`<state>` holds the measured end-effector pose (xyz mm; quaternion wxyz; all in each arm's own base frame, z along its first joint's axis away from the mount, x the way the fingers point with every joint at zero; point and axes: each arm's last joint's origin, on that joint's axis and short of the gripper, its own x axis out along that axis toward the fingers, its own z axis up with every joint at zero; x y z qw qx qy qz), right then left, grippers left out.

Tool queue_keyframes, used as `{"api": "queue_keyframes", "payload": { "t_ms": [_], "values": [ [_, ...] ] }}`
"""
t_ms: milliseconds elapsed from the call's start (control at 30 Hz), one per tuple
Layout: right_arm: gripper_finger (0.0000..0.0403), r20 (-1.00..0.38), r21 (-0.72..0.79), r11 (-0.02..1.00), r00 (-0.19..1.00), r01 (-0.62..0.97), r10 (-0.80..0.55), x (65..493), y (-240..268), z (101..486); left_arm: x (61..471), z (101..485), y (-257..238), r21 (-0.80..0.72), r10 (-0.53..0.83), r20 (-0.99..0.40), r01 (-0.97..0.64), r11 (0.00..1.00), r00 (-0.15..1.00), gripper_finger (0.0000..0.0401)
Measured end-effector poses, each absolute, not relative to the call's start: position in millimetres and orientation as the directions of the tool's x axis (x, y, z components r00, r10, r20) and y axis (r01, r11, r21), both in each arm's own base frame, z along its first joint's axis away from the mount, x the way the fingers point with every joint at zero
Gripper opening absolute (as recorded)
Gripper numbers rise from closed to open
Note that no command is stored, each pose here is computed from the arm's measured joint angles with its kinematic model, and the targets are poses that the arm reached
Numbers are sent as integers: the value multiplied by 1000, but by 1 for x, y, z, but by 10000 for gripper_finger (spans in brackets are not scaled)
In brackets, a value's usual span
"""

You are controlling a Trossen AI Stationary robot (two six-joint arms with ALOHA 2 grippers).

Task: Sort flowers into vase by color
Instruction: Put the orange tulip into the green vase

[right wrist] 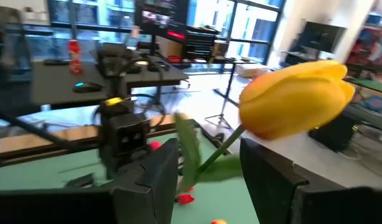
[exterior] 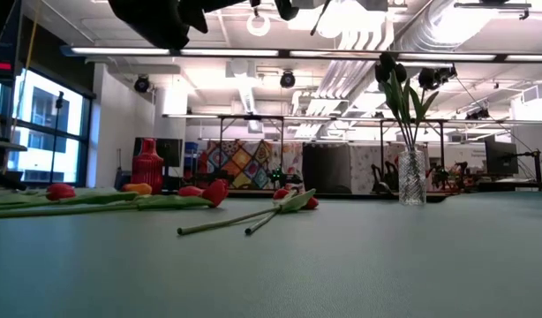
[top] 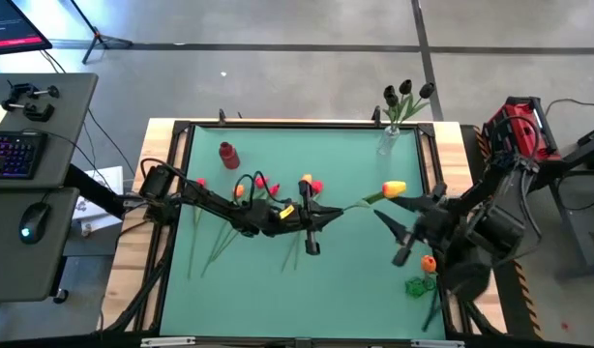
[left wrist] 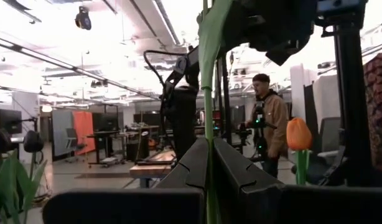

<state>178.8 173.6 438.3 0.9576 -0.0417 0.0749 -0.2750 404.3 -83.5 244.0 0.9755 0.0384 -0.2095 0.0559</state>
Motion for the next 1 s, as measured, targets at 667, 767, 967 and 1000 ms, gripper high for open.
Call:
{"api": "queue_keyframes", "payload": {
  "t_ms": [667, 767, 967, 1000],
  "values": [
    [67, -126, -49, 797, 788, 602, -603, 202, 153, 446, 408, 251, -84, 160, 99, 426, -182, 970, 899, 0],
    [32, -133, -81, 806, 795, 587, -592, 203, 153, 446, 410, 249, -83, 165, 100, 400, -179, 970, 911, 0],
    [7, -151, -158, 838, 826, 523, -544, 195, 153, 455, 414, 241, -77, 128, 154, 302, -200, 971, 941, 24],
    [5, -146, -156, 845, 834, 512, -533, 191, 151, 461, 415, 237, -77, 127, 169, 274, -210, 969, 947, 33]
  ]
}}
